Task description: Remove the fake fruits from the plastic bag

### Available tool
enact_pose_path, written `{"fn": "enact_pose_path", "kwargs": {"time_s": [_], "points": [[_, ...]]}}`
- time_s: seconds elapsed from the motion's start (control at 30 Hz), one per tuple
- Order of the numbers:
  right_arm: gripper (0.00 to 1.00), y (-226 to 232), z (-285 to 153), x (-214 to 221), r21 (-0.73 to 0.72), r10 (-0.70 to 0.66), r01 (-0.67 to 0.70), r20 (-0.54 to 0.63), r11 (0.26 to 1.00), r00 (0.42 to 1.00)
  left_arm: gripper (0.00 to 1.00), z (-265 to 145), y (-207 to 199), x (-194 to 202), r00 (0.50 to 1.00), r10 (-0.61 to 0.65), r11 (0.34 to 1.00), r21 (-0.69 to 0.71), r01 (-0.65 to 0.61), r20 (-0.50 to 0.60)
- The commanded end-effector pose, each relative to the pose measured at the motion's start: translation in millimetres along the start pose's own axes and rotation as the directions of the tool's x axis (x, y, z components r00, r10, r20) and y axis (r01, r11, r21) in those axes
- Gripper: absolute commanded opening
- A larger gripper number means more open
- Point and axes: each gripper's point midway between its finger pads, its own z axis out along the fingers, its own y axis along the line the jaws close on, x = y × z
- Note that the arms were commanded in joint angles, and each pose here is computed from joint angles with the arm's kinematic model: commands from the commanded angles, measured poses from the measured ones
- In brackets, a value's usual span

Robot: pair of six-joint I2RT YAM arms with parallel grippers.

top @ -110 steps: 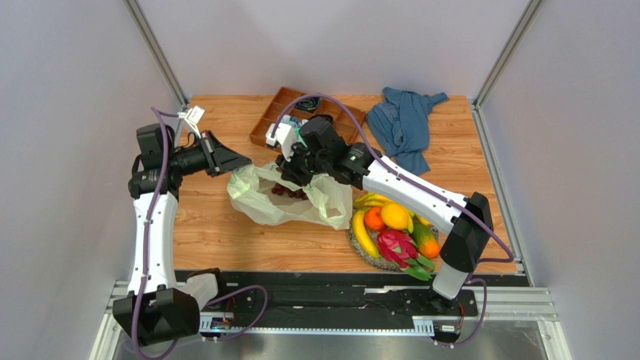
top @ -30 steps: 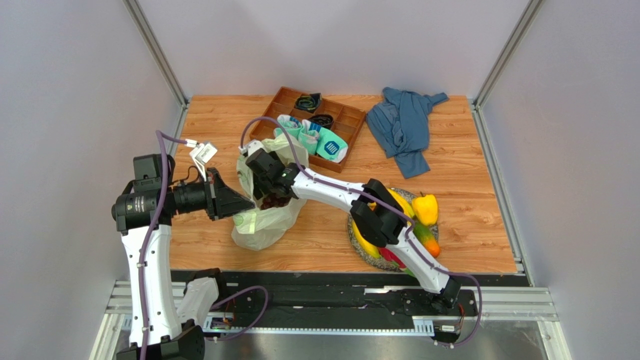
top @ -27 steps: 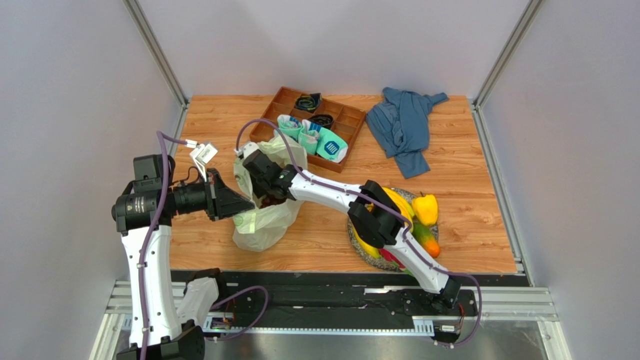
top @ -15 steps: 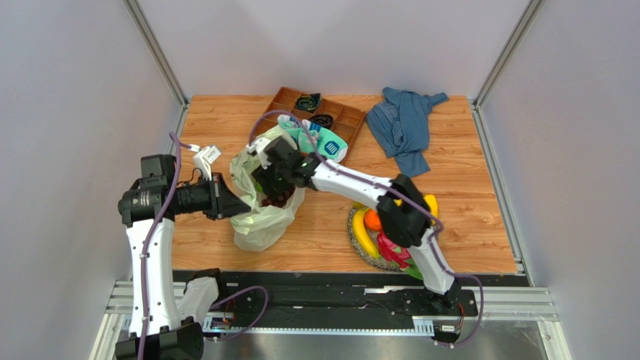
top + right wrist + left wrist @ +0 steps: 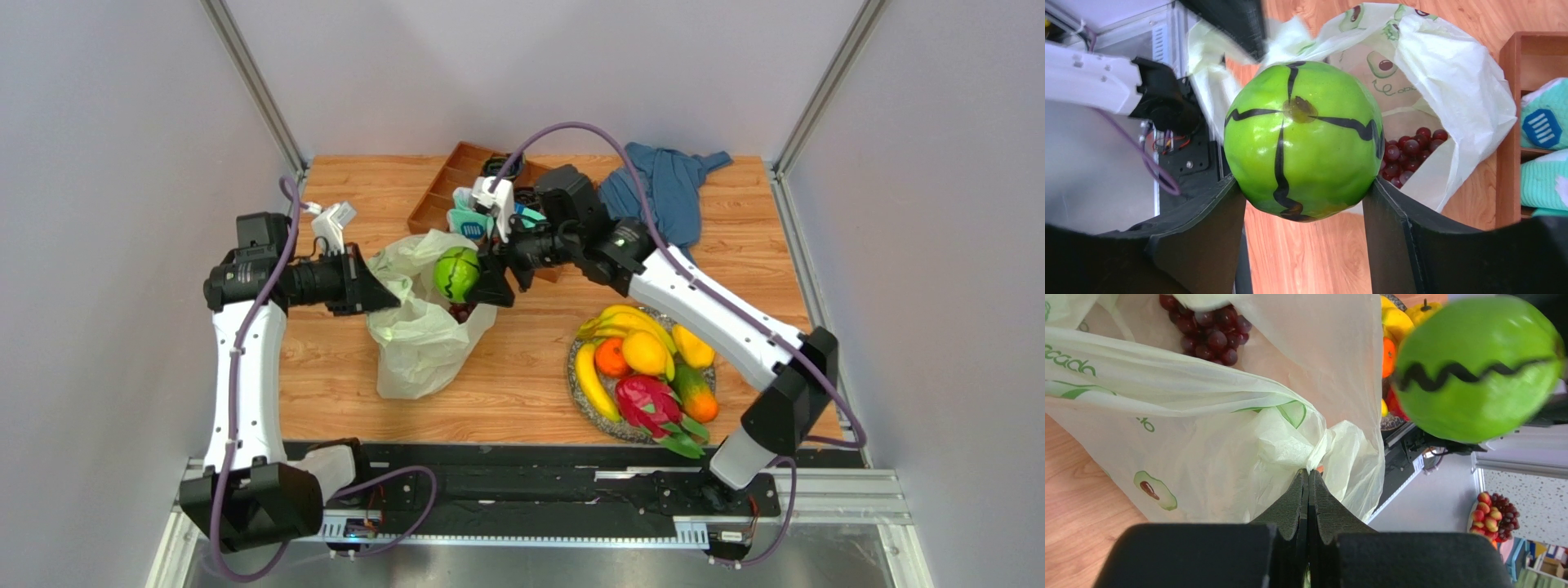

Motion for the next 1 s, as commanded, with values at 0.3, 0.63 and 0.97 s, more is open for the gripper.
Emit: {"fn": "enact_pose_path", "kwargs": {"time_s": [0.3, 0.63, 0.97], "points": [[0.01, 1, -165, 171, -0.025, -0.333, 0.366, -0.479, 0.93, 0.812, 0.0, -2, -5, -35, 0.994, 0.049, 0.999, 0.007, -0.05, 0.093], [0.0, -69, -196, 194, 0.259, -0.075, 0.257, -0.554, 0.931, 0.829, 0.0, -4, -10, -31, 0.994, 0.045, 0.999, 0.016, -0.046, 0.103], [0.01, -152, -246, 213, 0.498, 0.23, 0.057, -0.496, 0.866, 0.837, 0.0, 1, -10, -21, 0.996, 0.015, 0.999, 0.043, -0.019, 0.082]]}}
